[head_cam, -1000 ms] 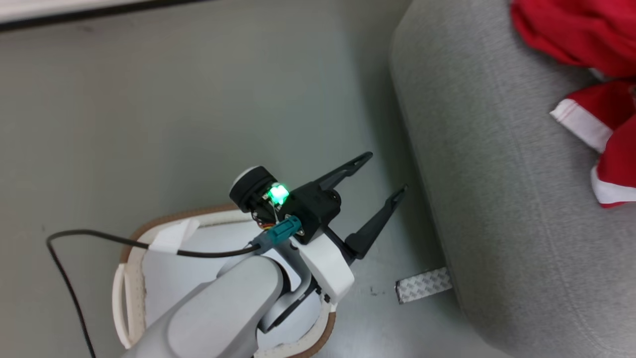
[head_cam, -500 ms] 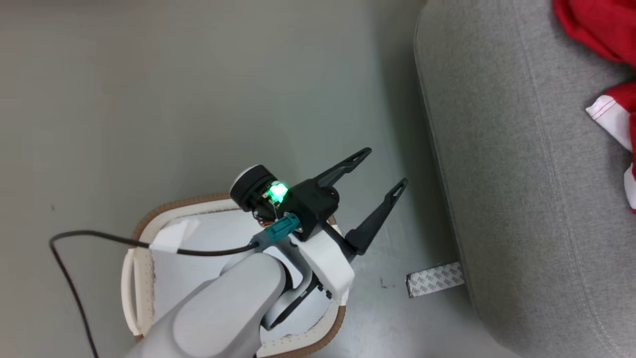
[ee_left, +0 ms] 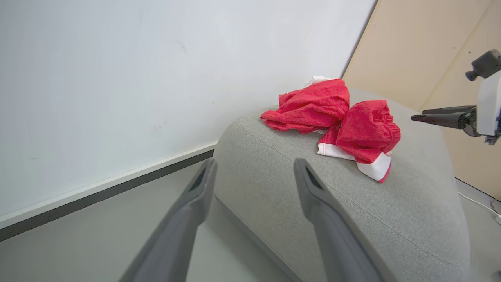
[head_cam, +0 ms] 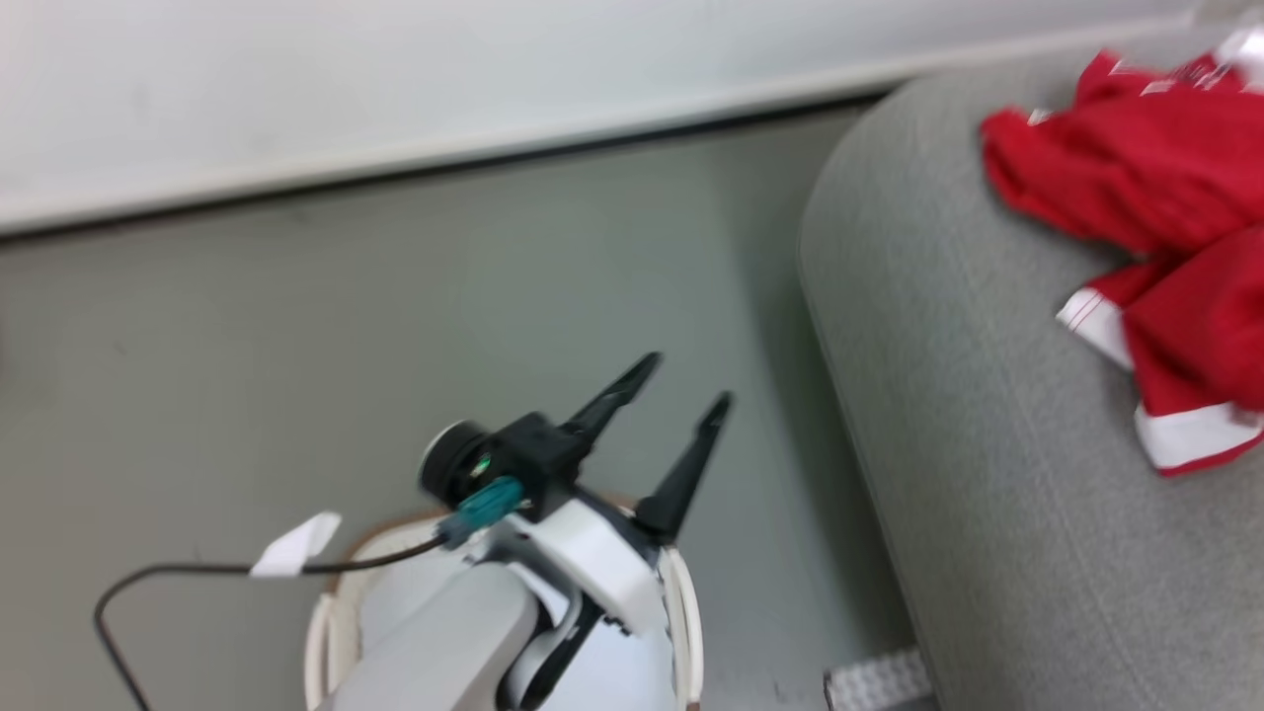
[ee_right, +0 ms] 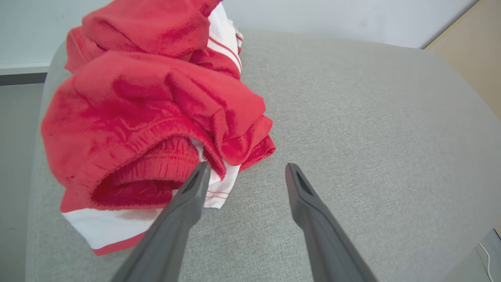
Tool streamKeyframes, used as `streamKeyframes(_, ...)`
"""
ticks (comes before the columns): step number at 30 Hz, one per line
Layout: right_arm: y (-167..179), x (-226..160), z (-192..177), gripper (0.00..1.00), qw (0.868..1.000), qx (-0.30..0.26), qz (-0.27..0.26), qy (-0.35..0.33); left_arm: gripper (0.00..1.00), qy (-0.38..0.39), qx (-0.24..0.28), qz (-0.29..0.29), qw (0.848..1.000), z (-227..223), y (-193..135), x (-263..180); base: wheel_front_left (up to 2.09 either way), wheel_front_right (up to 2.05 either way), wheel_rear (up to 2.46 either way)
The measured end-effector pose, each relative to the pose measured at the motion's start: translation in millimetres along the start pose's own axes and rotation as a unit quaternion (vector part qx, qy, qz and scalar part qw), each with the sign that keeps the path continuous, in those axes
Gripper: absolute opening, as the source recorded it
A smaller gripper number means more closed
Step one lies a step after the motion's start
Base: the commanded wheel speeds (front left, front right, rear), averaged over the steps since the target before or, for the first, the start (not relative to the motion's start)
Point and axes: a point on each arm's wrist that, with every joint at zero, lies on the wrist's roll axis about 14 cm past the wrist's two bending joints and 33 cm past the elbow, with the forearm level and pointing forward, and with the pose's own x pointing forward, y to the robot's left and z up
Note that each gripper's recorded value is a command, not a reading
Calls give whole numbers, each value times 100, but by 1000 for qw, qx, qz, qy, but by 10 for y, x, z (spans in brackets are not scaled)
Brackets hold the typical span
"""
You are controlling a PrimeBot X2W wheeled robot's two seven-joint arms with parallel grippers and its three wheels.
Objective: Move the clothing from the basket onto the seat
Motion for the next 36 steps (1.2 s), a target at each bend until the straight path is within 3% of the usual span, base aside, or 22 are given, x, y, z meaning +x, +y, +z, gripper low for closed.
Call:
streamKeyframes(8,1,-558,852,100,990,-37,49,-125,100,-48,31,87,995,536,160,-427,0,0,0)
streamKeyframes(11,160,-780,1259,100,976,-41,77,-199,100,-68,37,115,990,724,235,-606,0,0,0)
streamKeyframes(17,787,-1101,1694,100,941,-32,156,-300,100,-113,41,203,972,1072,549,-1042,0,0,0)
streamKeyframes(26,1555,-1355,1649,100,900,13,213,-381,100,-143,67,334,929,1276,972,-1755,0,0,0)
streamKeyframes(33,2017,-1430,1243,100,885,92,248,-383,100,-125,50,391,911,1033,1115,-2118,0,0,0)
streamKeyframes(36,2106,-1424,1058,100,887,102,248,-377,100,-108,40,401,909,864,1121,-2211,0,0,0)
